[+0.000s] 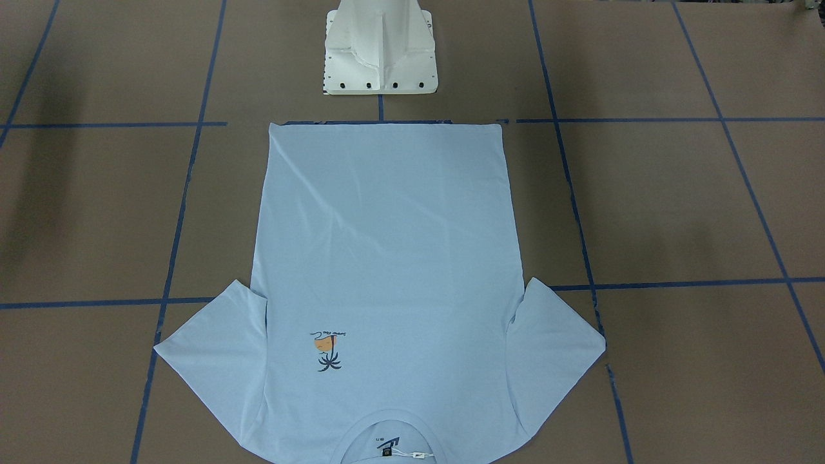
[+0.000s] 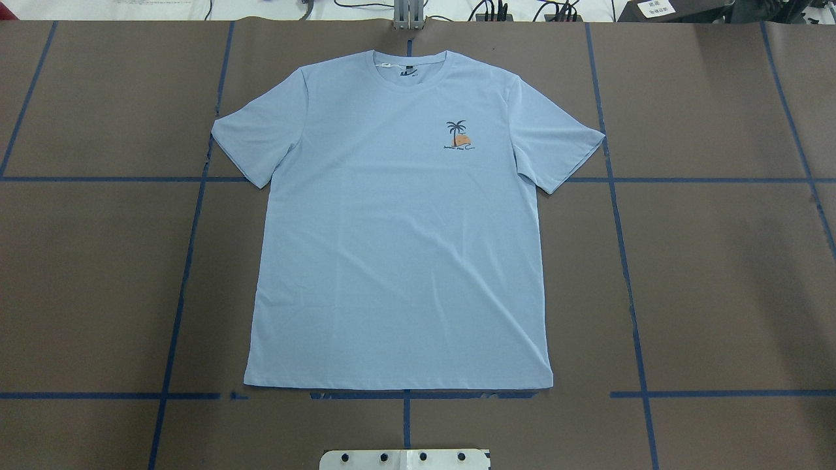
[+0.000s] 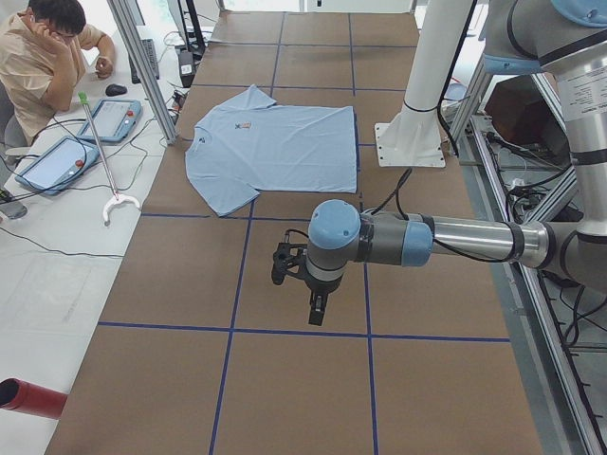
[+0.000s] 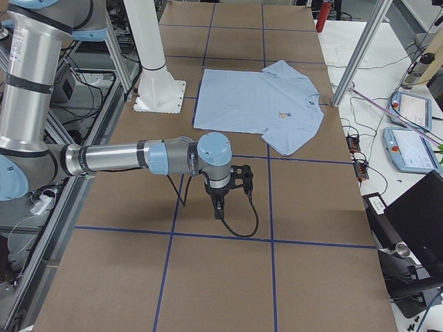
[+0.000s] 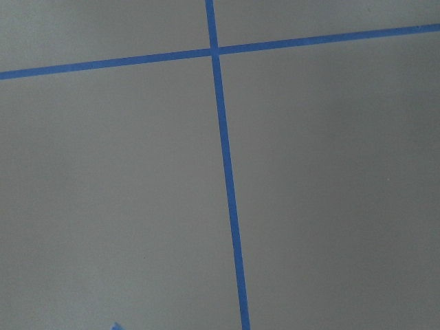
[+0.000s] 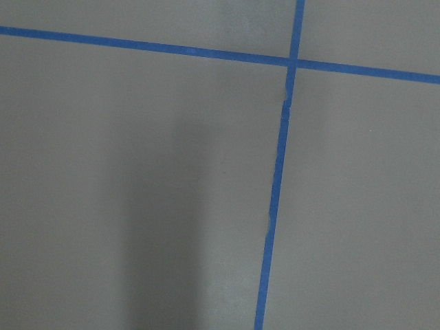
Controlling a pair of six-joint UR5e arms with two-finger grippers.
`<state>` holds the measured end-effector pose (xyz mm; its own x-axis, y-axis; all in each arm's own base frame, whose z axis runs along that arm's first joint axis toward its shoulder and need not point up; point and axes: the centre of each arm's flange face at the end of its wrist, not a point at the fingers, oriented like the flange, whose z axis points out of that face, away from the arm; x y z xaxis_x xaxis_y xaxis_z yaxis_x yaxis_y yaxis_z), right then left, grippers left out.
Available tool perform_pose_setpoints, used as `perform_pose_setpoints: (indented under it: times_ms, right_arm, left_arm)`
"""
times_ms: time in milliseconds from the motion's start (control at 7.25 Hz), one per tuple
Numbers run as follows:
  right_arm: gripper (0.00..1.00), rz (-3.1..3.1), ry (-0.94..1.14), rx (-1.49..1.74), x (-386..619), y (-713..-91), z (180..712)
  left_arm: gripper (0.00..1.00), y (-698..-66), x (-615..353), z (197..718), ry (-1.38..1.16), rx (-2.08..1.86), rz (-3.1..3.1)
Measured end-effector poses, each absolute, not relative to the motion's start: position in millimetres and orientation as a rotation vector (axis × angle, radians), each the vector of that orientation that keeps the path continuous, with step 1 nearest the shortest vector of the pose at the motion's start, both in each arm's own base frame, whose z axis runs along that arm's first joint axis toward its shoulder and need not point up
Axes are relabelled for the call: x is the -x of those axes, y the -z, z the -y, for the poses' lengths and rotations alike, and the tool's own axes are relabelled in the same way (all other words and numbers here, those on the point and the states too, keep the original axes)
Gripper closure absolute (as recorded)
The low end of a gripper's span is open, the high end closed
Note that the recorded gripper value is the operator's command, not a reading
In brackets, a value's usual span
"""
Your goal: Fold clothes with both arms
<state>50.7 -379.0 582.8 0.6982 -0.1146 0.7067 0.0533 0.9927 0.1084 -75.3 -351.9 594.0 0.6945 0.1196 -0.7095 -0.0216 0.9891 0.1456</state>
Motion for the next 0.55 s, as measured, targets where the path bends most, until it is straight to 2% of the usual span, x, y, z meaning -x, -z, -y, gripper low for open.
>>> perform_pose_setpoints:
  times_ms: [552]
  right_arm:
    - [0.00, 0.792, 0.119, -0.152, -50.0, -562.1, 389.8]
  left_arm:
    - [0.00, -566.2, 76.6, 357.6, -0.115, -0.219, -0.779]
